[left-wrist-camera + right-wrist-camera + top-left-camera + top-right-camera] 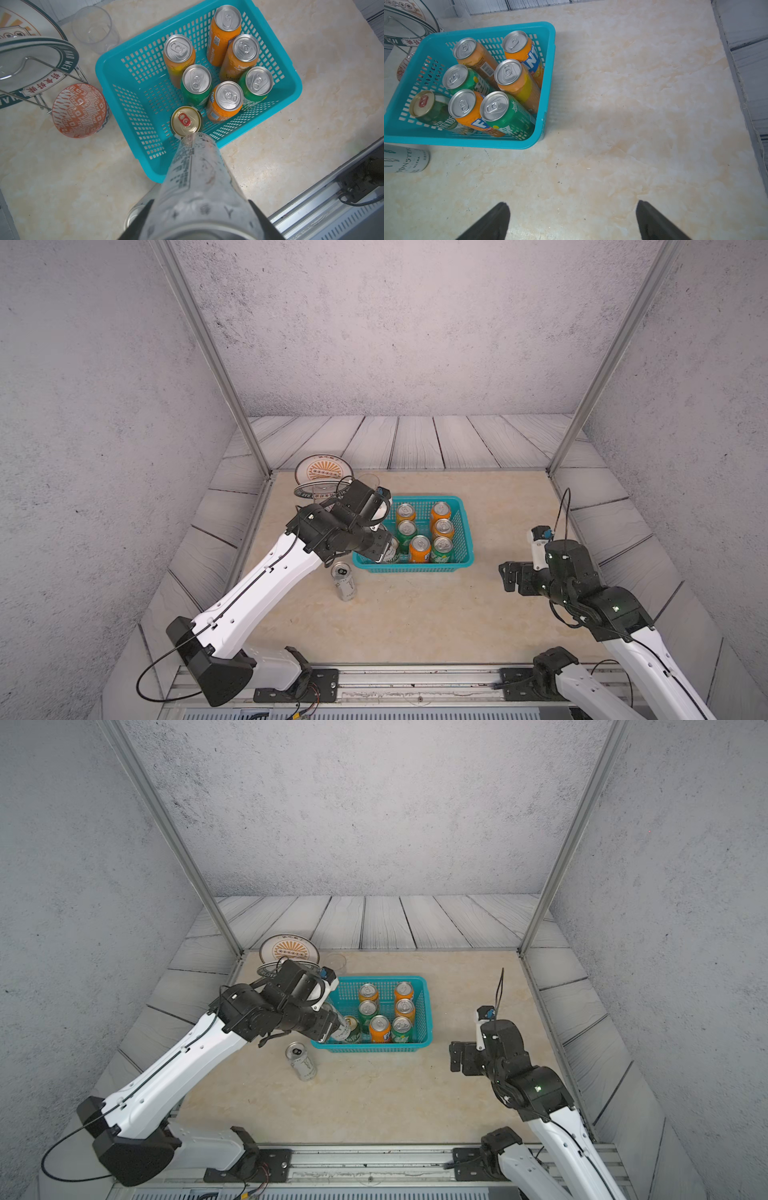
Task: Take out the drinks from the basket
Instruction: Place the drink at the center of the board.
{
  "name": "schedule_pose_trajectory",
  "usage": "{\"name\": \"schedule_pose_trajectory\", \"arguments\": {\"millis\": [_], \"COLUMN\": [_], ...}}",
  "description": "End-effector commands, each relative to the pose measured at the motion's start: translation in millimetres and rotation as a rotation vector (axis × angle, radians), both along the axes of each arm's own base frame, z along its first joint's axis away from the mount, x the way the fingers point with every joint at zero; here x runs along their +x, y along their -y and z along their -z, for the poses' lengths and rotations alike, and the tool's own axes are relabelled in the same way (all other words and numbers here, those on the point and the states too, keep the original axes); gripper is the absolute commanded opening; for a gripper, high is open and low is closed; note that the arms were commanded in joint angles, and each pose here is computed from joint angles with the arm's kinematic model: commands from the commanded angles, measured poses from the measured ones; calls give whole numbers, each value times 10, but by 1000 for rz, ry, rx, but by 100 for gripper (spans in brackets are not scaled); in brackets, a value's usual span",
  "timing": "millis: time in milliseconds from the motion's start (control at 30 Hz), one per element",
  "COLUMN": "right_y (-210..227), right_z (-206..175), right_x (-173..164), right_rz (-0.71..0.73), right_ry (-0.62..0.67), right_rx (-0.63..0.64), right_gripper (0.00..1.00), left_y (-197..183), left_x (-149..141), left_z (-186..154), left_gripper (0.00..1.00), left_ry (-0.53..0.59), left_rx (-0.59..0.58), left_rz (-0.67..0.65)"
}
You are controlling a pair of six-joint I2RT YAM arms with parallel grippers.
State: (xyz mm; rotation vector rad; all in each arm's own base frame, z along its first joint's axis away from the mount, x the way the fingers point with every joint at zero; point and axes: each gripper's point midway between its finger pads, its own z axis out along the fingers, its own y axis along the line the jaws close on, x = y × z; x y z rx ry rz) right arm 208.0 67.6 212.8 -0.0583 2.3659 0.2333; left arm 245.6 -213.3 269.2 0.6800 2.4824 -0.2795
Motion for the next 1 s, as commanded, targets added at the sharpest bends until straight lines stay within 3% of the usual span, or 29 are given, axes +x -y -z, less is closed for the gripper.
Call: {"name": "schedule_pose_trajectory", "arguments": {"millis": [0,600,967], "right_y": [-12,-18,-19], "right_z": [2,0,4], "right_x": [-25,-10,-5], "right_rz": [-6,-6,-6], "right_ry": [3,-2,-8], "right_rx": [11,8,4], "right_gripper": [99,99,99], "left_y": [-40,-109,-189], "left_x": [-29,-161,-314], "left_z": [-49,616,444], "left_gripper": [51,51,51], "left_ry": [37,-89,-107], "left_rx": [-20,53,39], "left_rz": [-28,-48,-33]}}
